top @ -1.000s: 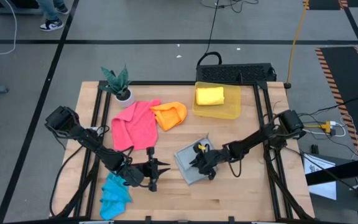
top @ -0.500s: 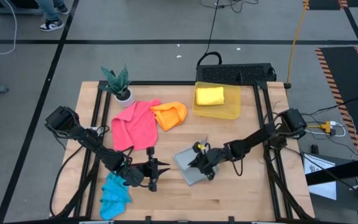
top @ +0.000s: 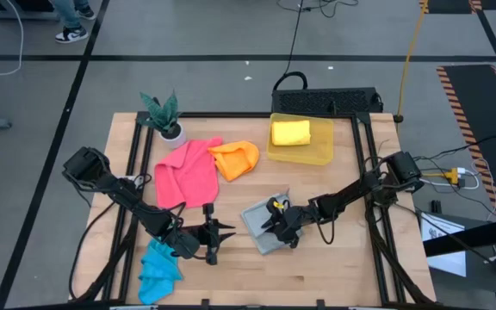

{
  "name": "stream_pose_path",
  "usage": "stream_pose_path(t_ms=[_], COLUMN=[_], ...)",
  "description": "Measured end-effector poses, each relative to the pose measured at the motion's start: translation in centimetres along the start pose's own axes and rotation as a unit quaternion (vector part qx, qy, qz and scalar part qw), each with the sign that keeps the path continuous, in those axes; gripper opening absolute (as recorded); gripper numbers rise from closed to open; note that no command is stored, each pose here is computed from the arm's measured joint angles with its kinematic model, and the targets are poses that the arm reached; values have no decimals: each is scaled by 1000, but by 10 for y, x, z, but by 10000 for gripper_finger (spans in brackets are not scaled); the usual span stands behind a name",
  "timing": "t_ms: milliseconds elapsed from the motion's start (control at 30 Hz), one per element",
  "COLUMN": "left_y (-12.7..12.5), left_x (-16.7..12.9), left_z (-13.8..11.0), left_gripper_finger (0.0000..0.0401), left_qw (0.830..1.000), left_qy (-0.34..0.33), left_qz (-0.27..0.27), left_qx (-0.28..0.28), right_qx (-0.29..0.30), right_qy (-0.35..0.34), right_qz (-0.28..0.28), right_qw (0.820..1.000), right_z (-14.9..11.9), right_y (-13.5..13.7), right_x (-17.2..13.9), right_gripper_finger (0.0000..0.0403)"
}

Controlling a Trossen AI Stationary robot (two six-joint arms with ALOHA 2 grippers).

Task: Fold microfiber towels
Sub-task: Fold the gray kitchen towel

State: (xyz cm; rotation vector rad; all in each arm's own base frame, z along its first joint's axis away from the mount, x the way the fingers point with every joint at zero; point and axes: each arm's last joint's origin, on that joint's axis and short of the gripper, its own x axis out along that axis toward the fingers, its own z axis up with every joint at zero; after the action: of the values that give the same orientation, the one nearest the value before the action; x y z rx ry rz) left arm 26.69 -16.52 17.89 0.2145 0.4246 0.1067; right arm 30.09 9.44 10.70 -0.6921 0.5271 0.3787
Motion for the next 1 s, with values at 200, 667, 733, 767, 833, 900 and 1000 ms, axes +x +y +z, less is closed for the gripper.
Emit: stream_pose_path(t_ms=[200,667,733,767,833,900,1000], left_y=[0,15,19,21,25,28,31], left_x=[0,55,61,64,66,67,67], left_z=[0,-29,-36,-38,-41,-44,-49], left_gripper_finger=[76,76,76,76,76,76,76], left_qw=[1000,999,998,997,996,995,992], left_qy=[0,37,52,58,73,85,108], left_qz=[0,-18,-12,-9,-1,5,13], left_qx=[-4,-33,-41,-45,-51,-57,-61], right_qx=[47,306,324,331,338,339,338], right_qy=[-12,135,152,154,146,128,97], right_qz=[-3,-35,-66,-79,-95,-102,-111], right_qw=[999,942,932,928,925,926,930], right_z=[12,-17,-28,-33,-39,-39,-34], right_y=[-7,-20,-19,-19,-19,-20,-24], right_x=[-15,-68,-69,-69,-69,-69,-68], right_gripper_finger=[149,134,120,115,107,104,103])
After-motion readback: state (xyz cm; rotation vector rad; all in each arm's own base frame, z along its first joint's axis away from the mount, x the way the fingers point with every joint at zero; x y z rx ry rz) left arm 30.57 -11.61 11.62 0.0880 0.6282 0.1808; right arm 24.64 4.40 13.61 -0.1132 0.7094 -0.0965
